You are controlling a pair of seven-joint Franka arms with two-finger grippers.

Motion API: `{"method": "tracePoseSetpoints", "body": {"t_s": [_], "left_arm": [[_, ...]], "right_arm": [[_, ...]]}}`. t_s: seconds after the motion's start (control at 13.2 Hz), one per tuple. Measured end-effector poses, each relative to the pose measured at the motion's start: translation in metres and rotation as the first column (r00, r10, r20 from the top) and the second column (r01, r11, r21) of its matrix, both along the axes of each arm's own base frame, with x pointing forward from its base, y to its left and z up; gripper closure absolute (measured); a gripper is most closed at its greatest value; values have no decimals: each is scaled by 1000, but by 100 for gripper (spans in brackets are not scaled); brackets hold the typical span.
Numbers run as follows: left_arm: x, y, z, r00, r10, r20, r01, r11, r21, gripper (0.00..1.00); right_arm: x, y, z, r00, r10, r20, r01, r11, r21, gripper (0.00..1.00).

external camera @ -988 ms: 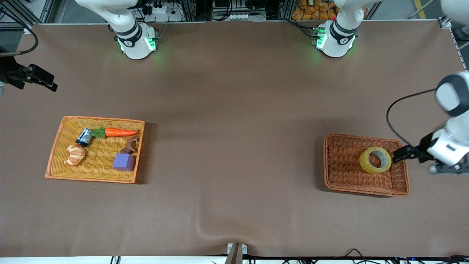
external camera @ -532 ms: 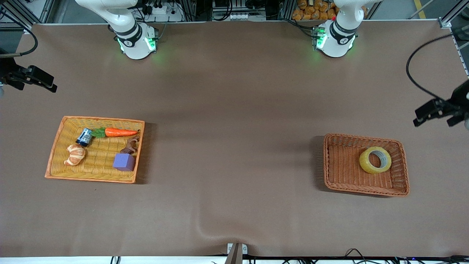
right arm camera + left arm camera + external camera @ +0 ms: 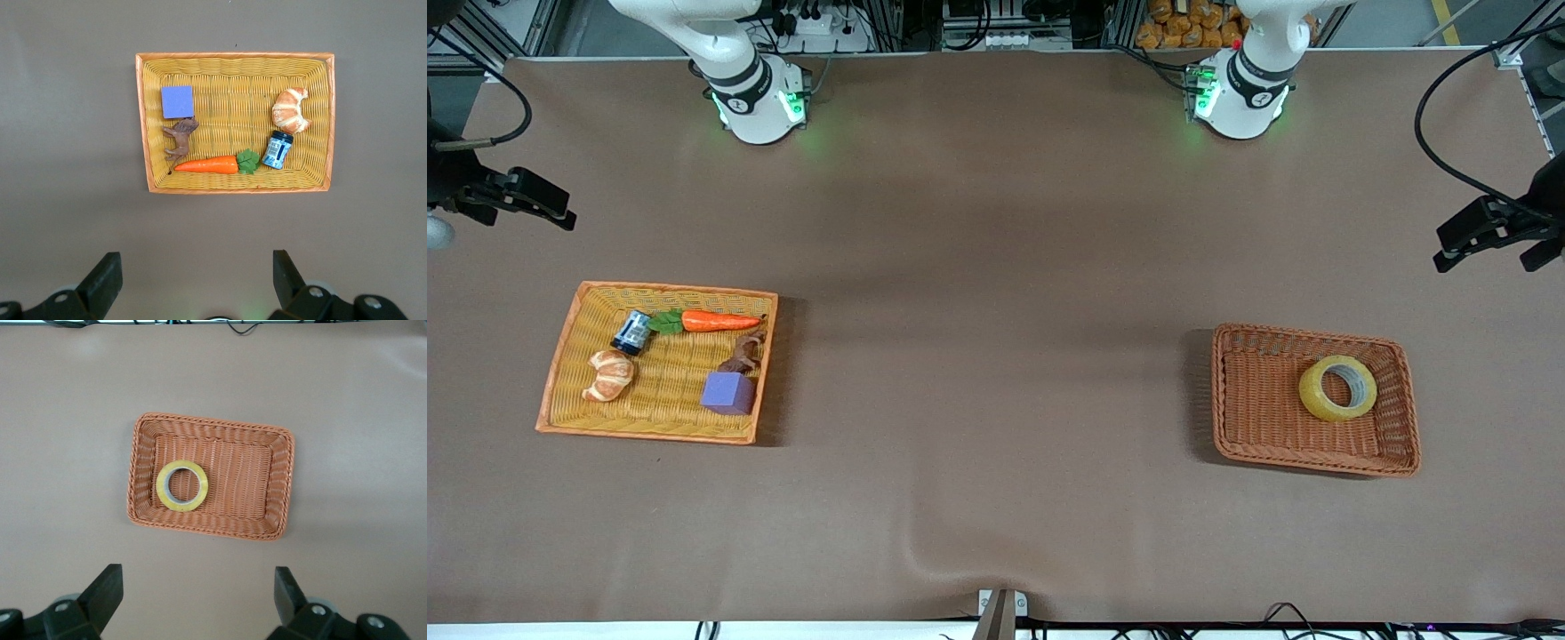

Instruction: Transfer tape with both arms

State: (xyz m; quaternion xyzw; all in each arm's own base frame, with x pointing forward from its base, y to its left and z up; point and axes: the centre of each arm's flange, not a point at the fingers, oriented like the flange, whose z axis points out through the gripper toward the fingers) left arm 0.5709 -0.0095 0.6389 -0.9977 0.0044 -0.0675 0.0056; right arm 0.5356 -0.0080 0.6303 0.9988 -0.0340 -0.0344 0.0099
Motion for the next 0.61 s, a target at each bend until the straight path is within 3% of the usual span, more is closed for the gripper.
{"method": "tracePoseSetpoints", "body": {"t_s": [0.38, 0.61], "left_arm": [[-6, -9, -3, 999, 5, -50, -5, 1000, 1, 0], [-9, -12, 2, 999, 1, -42, -1, 1000, 1, 0]], "right_arm": [[3, 4, -4, 1000, 7, -3, -7, 1000, 0, 0], [4, 4, -4, 1000, 7, -3, -7, 1000, 0, 0]]}}
